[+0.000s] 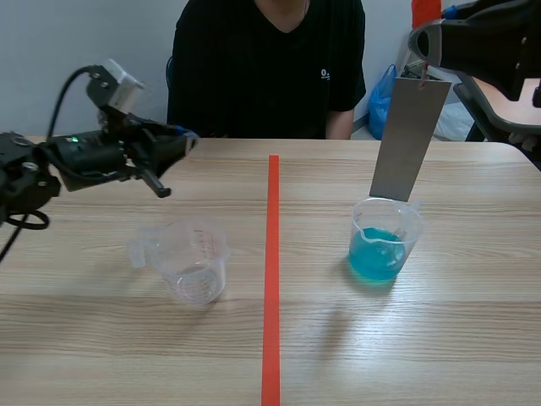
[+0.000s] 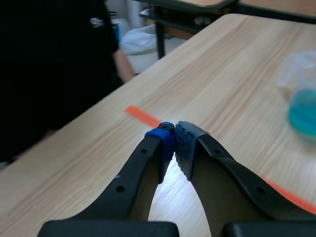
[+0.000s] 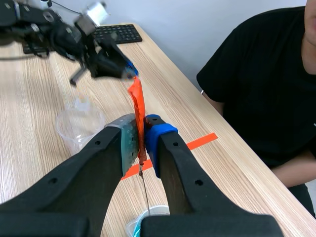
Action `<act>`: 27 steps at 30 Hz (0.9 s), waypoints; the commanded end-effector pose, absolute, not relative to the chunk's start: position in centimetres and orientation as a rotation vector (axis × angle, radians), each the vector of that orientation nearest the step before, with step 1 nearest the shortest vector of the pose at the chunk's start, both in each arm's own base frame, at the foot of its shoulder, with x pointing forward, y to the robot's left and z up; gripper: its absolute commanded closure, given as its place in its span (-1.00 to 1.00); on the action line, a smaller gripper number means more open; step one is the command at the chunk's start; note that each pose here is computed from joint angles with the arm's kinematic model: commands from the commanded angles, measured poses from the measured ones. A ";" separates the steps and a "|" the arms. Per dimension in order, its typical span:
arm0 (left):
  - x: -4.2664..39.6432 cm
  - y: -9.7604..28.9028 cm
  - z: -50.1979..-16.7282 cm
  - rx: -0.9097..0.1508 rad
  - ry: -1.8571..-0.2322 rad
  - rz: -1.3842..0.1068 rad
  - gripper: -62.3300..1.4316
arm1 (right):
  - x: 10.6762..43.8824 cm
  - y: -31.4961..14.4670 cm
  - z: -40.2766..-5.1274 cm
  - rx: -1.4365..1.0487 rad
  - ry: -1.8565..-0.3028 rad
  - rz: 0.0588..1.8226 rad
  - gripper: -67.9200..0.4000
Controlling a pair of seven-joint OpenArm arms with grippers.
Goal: Do the redox reaction experiment.
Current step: 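Raise the plate and point at it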
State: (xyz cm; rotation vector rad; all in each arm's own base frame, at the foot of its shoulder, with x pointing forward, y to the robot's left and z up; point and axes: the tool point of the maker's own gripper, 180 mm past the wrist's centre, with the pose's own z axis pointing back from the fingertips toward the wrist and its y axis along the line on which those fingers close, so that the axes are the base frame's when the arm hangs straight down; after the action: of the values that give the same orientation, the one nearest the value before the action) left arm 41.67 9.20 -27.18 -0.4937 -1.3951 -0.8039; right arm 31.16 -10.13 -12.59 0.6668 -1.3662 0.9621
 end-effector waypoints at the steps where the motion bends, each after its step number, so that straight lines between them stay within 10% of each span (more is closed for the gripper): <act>1: 41.5 11.3 -25.7 -0.456 -1.441 -0.801 0.82 | 31.4 -10.4 -10.9 0.661 -1.411 0.974 0.95; 27: 17.0 35.0 -33.0 0.108 -1.173 -0.421 0.82 | 31.4 -10.3 -10.9 0.665 -1.414 0.972 0.95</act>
State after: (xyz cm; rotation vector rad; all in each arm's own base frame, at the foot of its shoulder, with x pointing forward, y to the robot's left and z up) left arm 16.78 35.46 -33.48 0.1083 -1.1356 -0.4269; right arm 31.17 -10.13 -12.58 0.6669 -1.3665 0.9615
